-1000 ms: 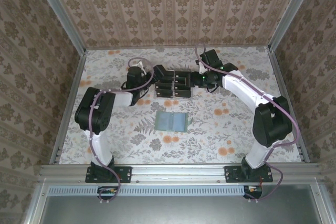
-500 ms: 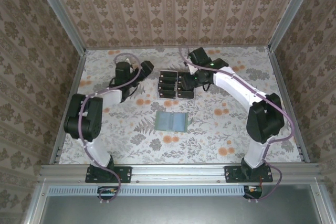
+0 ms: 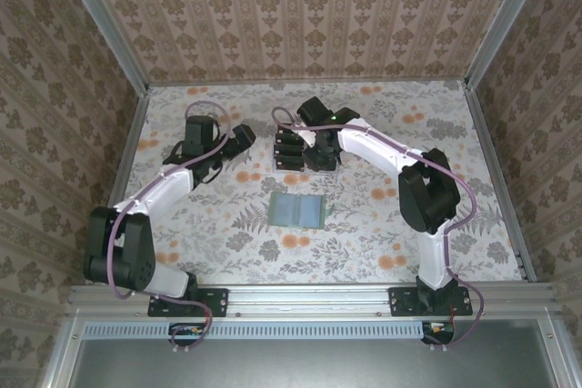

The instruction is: Put the credit cards into the card holder

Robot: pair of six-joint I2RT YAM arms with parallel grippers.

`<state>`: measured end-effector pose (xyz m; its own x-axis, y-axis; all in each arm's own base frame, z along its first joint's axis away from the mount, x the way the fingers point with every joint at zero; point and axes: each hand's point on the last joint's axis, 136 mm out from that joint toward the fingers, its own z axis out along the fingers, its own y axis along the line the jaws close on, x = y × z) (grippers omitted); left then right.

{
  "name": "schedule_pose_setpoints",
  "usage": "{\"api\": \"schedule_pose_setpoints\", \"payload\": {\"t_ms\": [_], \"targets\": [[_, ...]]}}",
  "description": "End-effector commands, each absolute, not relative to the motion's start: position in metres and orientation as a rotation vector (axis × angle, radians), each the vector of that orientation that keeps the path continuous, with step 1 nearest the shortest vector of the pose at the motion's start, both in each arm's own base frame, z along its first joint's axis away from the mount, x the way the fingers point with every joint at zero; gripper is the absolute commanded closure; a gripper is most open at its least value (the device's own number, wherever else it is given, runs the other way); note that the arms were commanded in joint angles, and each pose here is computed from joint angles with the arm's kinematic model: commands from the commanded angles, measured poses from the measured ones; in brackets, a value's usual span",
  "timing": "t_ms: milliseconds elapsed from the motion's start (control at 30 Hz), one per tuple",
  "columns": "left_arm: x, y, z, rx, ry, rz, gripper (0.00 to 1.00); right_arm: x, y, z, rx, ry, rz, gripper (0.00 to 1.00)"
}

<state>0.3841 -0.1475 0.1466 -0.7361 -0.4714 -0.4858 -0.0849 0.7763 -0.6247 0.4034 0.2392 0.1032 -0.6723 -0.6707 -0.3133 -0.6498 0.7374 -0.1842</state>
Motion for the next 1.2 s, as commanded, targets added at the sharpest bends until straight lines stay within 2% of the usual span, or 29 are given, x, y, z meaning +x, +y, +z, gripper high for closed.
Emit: {"api": "schedule_pose_setpoints", "payload": {"t_ms": [0, 633, 967, 1100, 1167], "targets": [[0.368, -0.141, 0.133, -0.408, 2.374, -0.733, 0.0, 0.409, 0.236, 0.1, -1.077, 2.57, -0.146, 0.5], [0.364, -0.14, 0.121, -0.421, 2.385, -0.758, 0.0, 0.406, 0.229, 0.066, -1.158, 2.617, -0.217, 0.6], [0.366, -0.141, 0.118, -0.426, 2.384, -0.771, 0.0, 0.405, 0.229, 0.062, -1.195, 2.616, -0.229, 0.74], [0.365, -0.141, 0.118, -0.426, 2.385, -0.772, 0.0, 0.404, 0.228, 0.062, -1.21, 2.61, -0.236, 0.74], [0.366, -0.142, 0.117, -0.425, 2.385, -0.772, 0.0, 0.404, 0.227, 0.062, -1.212, 2.605, -0.237, 0.71]]}}
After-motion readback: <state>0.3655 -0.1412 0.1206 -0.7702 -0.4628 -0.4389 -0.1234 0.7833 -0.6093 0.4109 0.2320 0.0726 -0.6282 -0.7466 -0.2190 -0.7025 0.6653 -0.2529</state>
